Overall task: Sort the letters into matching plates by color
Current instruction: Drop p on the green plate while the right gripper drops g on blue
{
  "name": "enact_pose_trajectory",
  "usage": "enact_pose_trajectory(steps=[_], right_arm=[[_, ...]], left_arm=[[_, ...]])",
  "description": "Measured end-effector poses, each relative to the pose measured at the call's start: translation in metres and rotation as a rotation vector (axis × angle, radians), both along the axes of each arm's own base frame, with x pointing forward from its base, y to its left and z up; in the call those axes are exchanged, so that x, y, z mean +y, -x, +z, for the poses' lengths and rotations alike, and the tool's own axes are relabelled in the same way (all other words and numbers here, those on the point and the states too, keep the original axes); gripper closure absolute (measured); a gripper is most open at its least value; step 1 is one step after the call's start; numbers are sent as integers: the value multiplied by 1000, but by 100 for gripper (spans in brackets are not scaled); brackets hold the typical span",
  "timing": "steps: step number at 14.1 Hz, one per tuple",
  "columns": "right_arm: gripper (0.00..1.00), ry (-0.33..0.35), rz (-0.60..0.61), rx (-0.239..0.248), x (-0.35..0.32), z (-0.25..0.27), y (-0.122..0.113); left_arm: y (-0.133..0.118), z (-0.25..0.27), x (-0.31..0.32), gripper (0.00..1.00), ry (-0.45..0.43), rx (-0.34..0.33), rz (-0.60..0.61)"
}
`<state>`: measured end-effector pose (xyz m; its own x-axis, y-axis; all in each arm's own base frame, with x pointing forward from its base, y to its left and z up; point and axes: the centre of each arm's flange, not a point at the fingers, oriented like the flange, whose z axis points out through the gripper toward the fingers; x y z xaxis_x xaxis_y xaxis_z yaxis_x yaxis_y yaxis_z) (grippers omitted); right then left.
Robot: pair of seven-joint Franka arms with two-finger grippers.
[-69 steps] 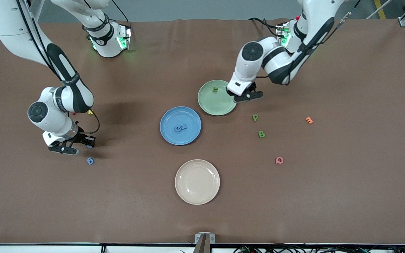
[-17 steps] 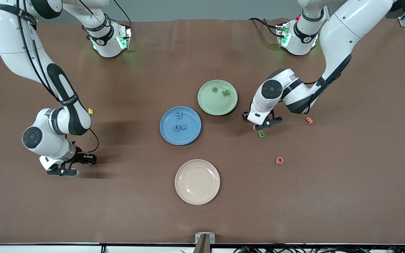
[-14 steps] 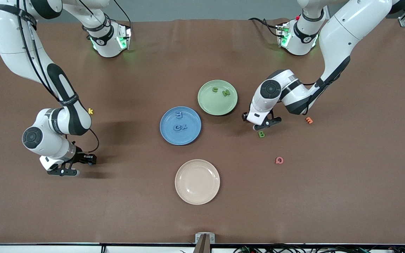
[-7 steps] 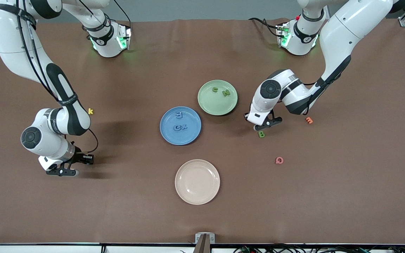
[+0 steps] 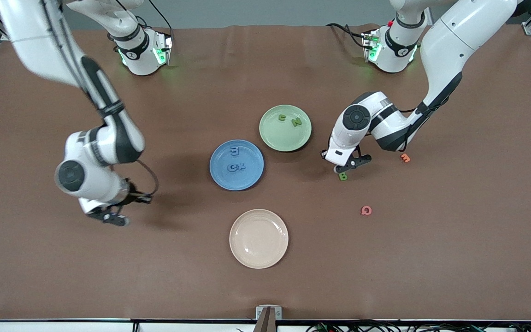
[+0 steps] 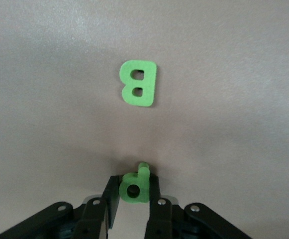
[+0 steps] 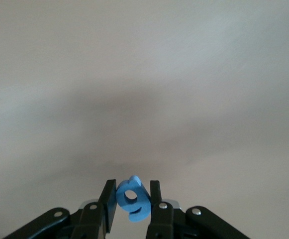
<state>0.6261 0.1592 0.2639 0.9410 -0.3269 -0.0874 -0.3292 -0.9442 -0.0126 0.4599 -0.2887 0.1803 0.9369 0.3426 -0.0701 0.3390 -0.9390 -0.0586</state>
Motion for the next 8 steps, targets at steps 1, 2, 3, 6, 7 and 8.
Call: enact_pose_trajectory(steps=[1, 2, 3, 6, 7, 8], right_arm=[[69, 6, -41, -1, 51, 9, 17], [69, 14, -79, -1, 100, 13, 37], [69, 21, -112, 1, 140, 12, 58], [69, 34, -192, -1, 214, 5, 106], [69, 36, -216, -3, 231, 4, 118], [69, 38, -228, -3, 241, 3, 126]], left_arm=[[1, 4, -6, 71, 7, -7, 6], [4, 11, -15, 71, 16, -15, 11], [8, 18, -25, 71, 28, -22, 19], [19, 50, -58, 71, 65, -20, 42], [24, 62, -68, 71, 64, -10, 43], [28, 71, -78, 71, 67, 1, 44]])
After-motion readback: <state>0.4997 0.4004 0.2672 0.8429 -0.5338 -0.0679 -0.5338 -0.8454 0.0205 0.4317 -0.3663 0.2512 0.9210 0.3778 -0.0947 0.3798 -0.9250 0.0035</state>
